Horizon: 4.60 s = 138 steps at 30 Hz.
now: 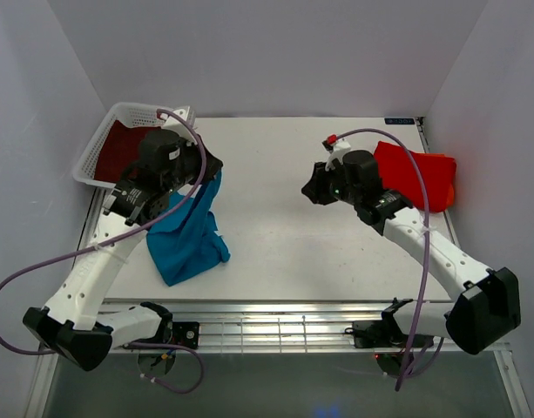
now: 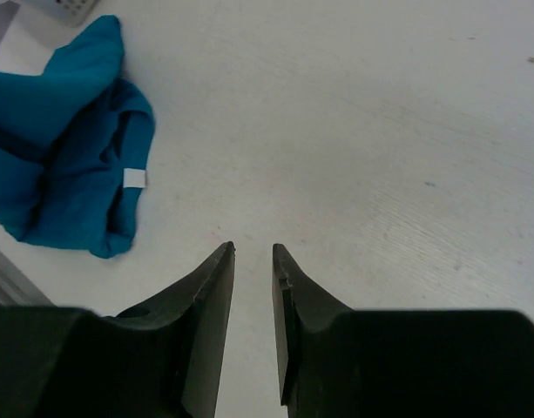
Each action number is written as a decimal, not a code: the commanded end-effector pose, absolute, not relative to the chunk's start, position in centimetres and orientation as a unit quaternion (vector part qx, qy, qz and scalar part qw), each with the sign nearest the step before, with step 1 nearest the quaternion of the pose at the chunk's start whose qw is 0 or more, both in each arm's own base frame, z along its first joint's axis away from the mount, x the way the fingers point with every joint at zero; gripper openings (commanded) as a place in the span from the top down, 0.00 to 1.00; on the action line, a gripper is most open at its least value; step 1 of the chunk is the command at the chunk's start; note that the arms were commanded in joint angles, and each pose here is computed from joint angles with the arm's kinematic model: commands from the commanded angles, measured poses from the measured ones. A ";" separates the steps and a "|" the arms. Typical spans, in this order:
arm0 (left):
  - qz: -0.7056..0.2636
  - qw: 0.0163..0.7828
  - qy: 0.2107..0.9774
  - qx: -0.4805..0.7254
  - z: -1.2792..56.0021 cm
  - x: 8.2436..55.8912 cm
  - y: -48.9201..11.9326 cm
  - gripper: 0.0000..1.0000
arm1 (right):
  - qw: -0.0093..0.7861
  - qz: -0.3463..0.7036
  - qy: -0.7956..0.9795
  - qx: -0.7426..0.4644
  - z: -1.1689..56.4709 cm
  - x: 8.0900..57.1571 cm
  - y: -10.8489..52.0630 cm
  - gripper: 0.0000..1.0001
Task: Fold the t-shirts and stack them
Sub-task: Flatten the tshirt out
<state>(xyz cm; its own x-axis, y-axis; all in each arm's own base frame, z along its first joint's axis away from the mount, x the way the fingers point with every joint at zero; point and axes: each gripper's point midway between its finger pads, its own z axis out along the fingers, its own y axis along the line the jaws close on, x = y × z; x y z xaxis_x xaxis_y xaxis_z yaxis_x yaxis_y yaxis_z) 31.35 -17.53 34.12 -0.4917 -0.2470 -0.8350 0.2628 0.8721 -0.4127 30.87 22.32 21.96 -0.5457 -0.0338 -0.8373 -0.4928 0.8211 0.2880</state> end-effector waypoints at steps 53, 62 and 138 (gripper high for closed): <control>-0.019 0.605 0.749 -0.270 36.0 21.1 0.7 1.00 | 0.287 0.413 0.788 -0.356 8.7 28.8 53.8 0.50; -0.013 0.608 0.745 -0.275 36.3 20.6 1.2 1.00 | 0.283 0.406 0.792 -0.357 8.0 29.1 53.9 0.50; -0.225 0.707 0.668 -0.068 51.9 20.6 -7.0 1.00 | 0.791 0.235 0.559 -0.085 62.4 15.6 7.8 0.92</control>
